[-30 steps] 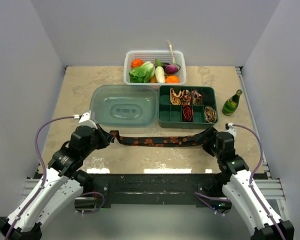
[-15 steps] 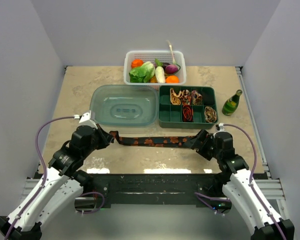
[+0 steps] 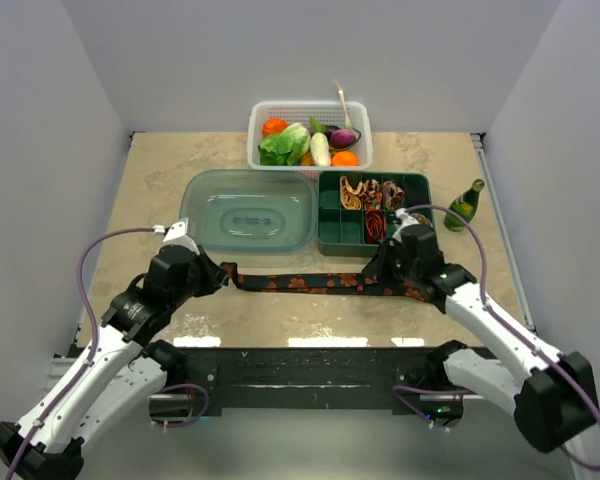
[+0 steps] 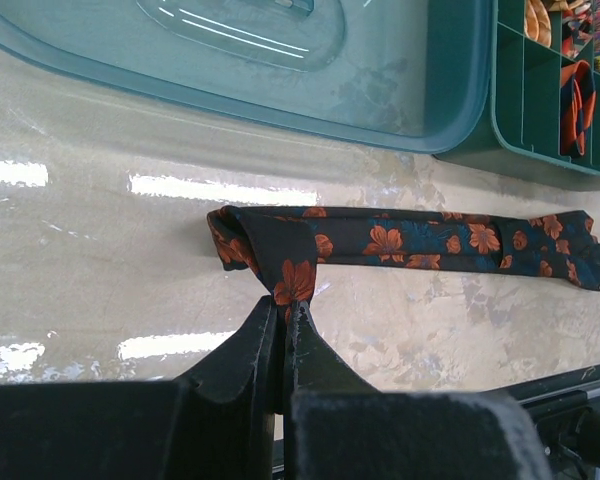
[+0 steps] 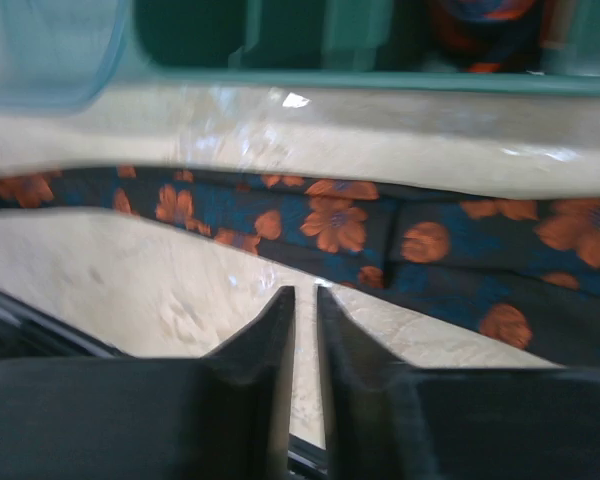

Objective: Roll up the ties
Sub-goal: Place the tie at the center of the board.

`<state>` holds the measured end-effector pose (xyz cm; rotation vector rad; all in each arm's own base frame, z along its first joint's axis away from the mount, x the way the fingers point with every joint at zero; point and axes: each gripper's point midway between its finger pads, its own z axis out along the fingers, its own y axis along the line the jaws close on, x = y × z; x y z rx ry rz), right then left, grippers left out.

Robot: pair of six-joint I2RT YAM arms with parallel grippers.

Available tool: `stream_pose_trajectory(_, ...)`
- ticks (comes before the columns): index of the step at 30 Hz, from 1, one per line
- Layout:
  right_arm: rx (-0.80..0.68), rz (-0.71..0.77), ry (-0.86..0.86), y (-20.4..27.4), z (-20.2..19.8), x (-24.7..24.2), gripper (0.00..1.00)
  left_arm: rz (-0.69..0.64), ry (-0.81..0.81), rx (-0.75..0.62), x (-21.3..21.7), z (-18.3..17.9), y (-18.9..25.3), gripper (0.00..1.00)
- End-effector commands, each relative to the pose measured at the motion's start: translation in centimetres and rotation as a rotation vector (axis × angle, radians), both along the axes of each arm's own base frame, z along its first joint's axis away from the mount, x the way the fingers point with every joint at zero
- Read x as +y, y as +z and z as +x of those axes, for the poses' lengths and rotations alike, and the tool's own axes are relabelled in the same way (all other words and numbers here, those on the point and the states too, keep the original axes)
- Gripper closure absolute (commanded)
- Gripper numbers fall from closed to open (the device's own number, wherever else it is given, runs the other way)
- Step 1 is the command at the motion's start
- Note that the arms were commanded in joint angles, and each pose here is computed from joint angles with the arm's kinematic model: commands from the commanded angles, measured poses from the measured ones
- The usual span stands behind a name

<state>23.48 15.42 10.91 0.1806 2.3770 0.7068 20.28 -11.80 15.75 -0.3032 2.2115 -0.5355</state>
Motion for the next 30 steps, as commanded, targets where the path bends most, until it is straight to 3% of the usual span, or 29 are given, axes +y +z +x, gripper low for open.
stream_pose_trajectory(1, -0.129, -0.131, 0.134, 1.7, 2.1, 4.4, 0.99, 0.037, -0.021, -0.044, 0.1, 0.6, 2.2, 1.00)
stream_pose_trajectory(7, -0.072, -0.222, 0.299, -1.3, 2.5, 9.7, 1.00, 0.098, -0.072, -0.016, 0.0, 0.5, 2.4, 1.00)
stream_pose_trajectory(13, 0.008, -0.339, 0.400, -5.7, 2.2, 12.1, 1.00, 0.166, -0.147, 0.010, -0.2, 0.5, 2.4, 1.00)
stream_pose_trajectory(20, 0.098, -0.427, 0.417, -9.2, 1.5, 11.1, 1.00, 0.188, -0.154, 0.047, -0.2, 0.4, 1.7, 1.00)
stream_pose_trajectory(30, 0.162, -0.546, 0.318, -10.3, -0.5, 6.0, 1.00, 0.332, -0.212, 0.236, 0.8, -0.6, -2.1, 1.00)
